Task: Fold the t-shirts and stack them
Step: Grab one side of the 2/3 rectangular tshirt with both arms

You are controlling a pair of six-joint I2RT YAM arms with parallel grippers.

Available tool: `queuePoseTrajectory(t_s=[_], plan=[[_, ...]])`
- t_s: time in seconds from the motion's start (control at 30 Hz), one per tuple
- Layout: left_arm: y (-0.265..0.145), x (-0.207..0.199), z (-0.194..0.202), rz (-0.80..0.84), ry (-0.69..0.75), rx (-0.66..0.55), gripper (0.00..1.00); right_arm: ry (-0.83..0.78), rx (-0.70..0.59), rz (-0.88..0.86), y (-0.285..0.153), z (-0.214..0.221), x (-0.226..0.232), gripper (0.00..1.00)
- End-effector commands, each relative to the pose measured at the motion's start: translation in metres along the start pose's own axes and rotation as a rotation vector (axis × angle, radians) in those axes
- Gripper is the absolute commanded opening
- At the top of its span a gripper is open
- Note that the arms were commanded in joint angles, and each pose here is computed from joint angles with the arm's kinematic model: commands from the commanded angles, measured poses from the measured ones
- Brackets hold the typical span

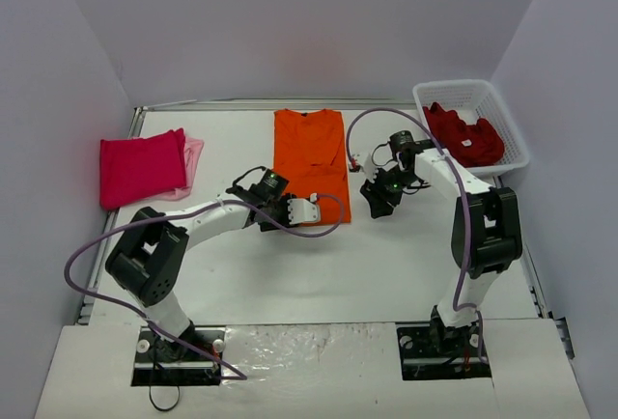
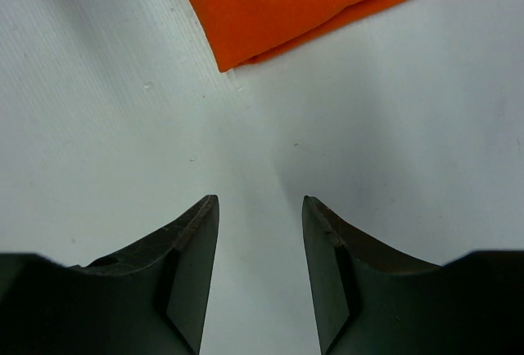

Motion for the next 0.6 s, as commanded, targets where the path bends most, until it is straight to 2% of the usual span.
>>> queuePoseTrajectory(t_s=[0.0,0.57], plan=[[-0.003,0.001,-0.005,-0.007,0.025,-0.013,0.33,0.025,0.000,-0.033,0.001,0.000,0.004,0.41],[0.021,-0.014,0.012,0.082,0.035,0.061,0.33,0.027,0.011,-0.030,0.002,0.004,0.001,0.41]])
Point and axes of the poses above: each gripper's point midway between its finger pads, its own y axis out along the fingers, its own x axis along the line the jaws close on, z = x × y, the point moved 3 cm from there along -y, back along the fingers, and after that the axes turned 9 degrees about -y, right-handed, at the moved point
